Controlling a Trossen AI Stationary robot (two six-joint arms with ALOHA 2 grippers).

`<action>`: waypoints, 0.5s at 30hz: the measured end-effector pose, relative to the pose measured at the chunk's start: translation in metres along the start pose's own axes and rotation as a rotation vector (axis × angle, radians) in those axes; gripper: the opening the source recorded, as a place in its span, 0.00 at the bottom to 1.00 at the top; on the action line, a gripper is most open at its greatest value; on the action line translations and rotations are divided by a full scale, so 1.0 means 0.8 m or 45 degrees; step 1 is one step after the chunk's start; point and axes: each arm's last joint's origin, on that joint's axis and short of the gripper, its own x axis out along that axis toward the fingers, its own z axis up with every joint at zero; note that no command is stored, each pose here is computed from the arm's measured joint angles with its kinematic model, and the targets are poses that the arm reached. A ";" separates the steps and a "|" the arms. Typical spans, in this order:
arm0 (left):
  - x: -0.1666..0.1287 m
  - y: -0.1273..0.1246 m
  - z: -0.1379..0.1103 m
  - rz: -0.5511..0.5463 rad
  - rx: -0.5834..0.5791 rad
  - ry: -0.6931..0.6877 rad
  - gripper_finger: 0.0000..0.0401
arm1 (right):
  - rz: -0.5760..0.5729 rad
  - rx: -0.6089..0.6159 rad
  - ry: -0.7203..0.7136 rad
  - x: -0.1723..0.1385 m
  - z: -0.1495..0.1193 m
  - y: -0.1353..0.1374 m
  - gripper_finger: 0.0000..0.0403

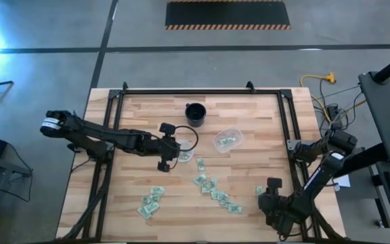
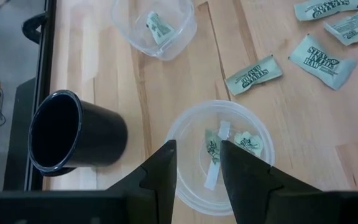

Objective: Pick and place Stevia / Truvia into bins
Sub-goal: Put the green stevia packet into the right transparent container

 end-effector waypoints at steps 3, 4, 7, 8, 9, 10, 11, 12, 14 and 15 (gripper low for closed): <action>0.000 0.000 0.000 0.000 -0.001 -0.001 0.27 | -0.010 -0.006 0.017 0.004 -0.001 0.002 0.43; 0.000 0.000 0.000 0.000 -0.001 -0.001 0.27 | -0.012 -0.006 0.022 0.005 -0.002 0.002 0.43; 0.000 0.000 0.000 0.000 -0.001 -0.002 0.27 | -0.012 -0.003 0.027 0.006 -0.002 0.002 0.42; 0.000 0.000 0.000 -0.001 -0.001 -0.002 0.27 | -0.011 0.001 0.027 0.006 -0.001 0.002 0.41; 0.000 0.000 0.000 -0.001 -0.002 -0.003 0.27 | -0.012 0.005 0.029 0.007 -0.001 0.002 0.41; 0.000 0.000 0.000 -0.001 -0.002 -0.005 0.27 | -0.012 0.008 0.032 0.007 0.000 0.001 0.40; 0.000 0.000 0.001 -0.001 -0.003 -0.007 0.27 | -0.012 0.011 0.035 0.007 0.001 0.001 0.39; 0.000 0.000 0.001 -0.001 -0.005 -0.011 0.27 | -0.012 0.013 0.036 0.008 0.002 0.001 0.38; 0.000 0.000 0.001 0.000 -0.006 -0.014 0.27 | -0.011 0.020 0.040 0.009 0.003 -0.001 0.37; 0.001 0.000 0.000 -0.001 -0.005 -0.012 0.27 | -0.009 0.023 0.046 0.010 0.003 -0.001 0.36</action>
